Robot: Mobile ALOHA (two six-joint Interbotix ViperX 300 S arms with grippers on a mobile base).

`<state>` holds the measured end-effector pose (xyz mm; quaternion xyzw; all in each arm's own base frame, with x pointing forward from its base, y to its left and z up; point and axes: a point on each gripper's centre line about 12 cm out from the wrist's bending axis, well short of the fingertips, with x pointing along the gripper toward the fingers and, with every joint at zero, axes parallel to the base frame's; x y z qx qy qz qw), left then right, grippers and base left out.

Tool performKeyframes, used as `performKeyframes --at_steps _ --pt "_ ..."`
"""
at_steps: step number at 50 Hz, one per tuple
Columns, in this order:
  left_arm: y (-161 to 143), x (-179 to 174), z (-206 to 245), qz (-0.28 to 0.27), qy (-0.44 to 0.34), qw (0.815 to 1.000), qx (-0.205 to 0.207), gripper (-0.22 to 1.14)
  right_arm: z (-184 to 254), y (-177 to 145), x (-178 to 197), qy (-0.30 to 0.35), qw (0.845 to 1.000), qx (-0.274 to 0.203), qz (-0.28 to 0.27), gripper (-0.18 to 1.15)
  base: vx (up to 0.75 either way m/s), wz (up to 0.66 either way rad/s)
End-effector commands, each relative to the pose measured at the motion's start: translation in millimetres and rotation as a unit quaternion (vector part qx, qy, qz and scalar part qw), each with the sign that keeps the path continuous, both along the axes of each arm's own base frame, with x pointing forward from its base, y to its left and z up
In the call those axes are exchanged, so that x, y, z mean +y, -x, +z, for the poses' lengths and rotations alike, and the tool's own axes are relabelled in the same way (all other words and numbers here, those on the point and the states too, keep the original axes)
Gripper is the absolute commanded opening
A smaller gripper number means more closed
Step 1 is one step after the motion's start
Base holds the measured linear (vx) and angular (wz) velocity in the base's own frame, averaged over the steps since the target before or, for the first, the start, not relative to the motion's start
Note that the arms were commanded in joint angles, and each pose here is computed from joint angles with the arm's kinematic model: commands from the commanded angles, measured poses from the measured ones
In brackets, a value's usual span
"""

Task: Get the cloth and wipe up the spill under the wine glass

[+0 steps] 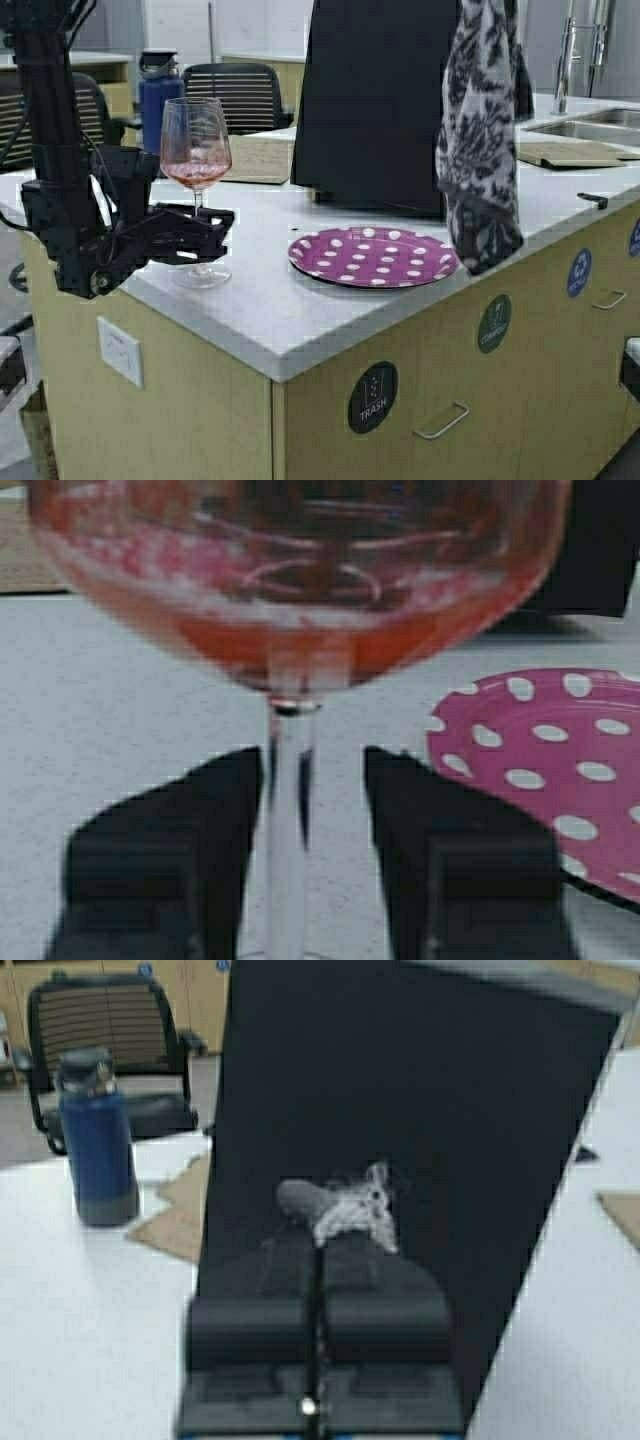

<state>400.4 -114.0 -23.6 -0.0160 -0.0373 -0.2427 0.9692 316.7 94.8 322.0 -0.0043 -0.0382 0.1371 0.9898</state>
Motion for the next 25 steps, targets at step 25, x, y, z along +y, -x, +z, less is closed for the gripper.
performKeyframes --at_steps 25 --pt "34.6 6.1 147.9 -0.003 0.025 0.996 -0.088 0.13 67.0 -64.9 87.0 -0.075 0.992 -0.058 0.083 0.06 0.00 0.00"
